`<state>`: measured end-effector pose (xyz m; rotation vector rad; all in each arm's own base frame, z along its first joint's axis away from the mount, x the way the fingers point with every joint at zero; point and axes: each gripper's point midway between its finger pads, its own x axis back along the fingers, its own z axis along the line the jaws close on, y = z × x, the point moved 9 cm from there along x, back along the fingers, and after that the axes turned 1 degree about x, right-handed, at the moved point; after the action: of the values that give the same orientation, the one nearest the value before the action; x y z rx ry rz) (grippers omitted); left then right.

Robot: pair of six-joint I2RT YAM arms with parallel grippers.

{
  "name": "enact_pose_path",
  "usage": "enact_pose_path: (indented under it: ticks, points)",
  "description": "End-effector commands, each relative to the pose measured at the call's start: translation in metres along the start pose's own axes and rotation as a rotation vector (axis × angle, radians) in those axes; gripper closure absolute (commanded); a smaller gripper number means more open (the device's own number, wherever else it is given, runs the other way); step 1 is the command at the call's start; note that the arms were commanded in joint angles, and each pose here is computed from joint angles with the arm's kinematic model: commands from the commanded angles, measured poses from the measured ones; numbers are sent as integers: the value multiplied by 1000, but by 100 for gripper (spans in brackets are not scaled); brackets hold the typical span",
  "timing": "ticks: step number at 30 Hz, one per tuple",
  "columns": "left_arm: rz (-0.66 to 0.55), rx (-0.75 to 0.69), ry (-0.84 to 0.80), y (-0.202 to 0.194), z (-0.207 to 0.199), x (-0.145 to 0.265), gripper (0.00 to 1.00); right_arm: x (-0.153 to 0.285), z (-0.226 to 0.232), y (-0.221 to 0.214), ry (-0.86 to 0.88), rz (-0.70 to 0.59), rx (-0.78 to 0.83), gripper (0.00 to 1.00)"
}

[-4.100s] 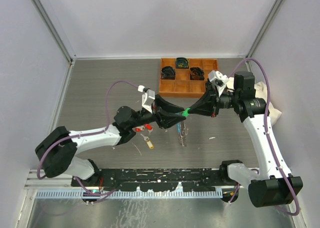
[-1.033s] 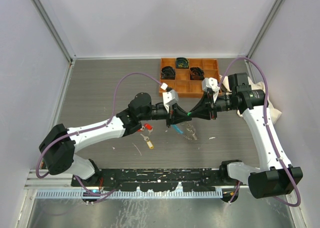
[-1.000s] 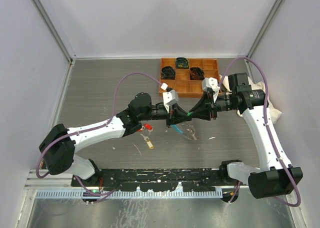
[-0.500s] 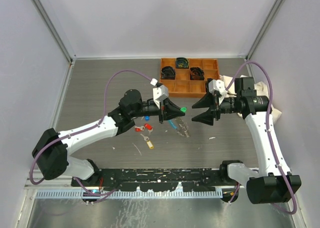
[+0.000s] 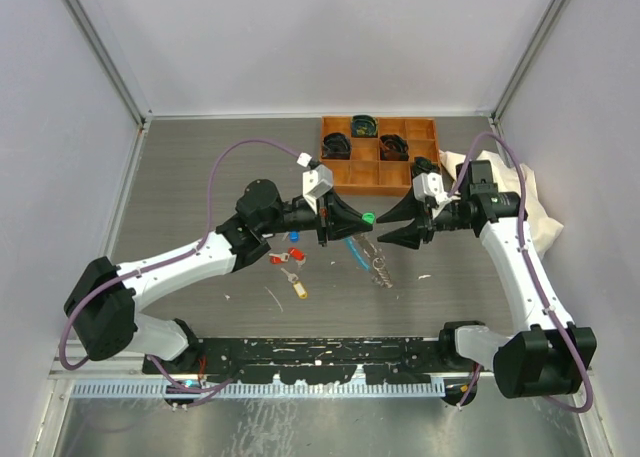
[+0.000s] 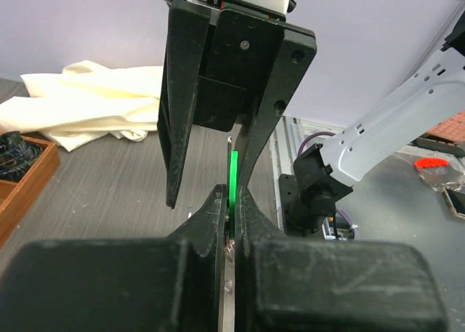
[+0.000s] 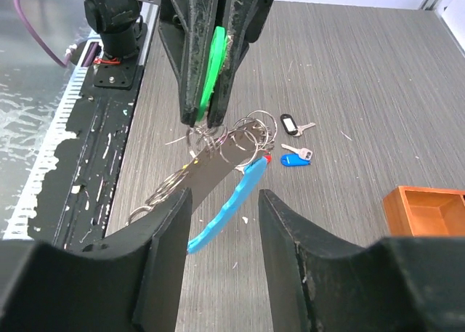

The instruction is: Remove the keys from the keyring

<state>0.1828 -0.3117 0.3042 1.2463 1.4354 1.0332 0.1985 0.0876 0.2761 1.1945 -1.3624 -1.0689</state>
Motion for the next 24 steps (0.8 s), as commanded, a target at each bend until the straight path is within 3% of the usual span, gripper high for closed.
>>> enact_pose_path:
  ticks: [1,15,24]
  points:
    - [-120,-58,-59,31,-10,-4,100,-7,-9,10,18,-7,54,53]
    - [-128,-39,-71,28,-9,-6,100,-20,-4,21,82,-17,52,66]
    - [-125,-27,-79,25,-8,-9,100,-20,-7,27,84,-24,47,67]
